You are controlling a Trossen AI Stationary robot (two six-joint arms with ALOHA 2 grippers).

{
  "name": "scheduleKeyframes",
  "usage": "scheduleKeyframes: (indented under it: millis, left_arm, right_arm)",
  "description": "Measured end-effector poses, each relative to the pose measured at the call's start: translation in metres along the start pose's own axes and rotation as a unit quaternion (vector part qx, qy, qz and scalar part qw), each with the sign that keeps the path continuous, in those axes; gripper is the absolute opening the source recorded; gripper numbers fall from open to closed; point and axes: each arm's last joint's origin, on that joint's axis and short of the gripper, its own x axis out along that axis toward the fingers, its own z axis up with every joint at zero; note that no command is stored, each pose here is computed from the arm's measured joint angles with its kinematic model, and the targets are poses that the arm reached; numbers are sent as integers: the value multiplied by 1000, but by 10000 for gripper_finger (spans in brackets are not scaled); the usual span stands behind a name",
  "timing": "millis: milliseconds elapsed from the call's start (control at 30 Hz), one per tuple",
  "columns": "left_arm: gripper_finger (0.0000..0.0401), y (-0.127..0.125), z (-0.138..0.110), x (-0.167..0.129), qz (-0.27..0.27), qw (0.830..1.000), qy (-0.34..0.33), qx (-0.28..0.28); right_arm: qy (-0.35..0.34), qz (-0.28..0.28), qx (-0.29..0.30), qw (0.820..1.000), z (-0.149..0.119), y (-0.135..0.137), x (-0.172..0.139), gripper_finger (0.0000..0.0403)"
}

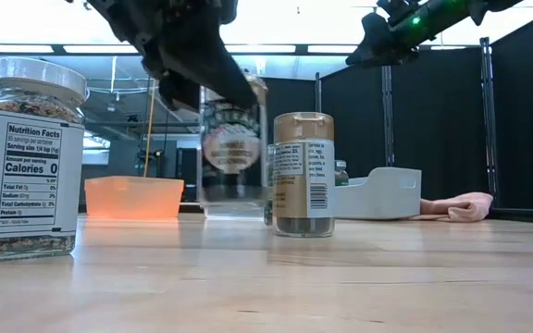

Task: Sort spices by type
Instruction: Put the left gold seasoning bottle into the orange bin

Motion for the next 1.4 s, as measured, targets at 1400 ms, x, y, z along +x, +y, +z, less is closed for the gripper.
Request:
scheduleKeyframes:
  millis: [1400]
  left_arm:
    - [274,128,26,-173,316,925,-134,-162]
  right_arm:
    - [-1,-13,56,998,0,-1,0,284]
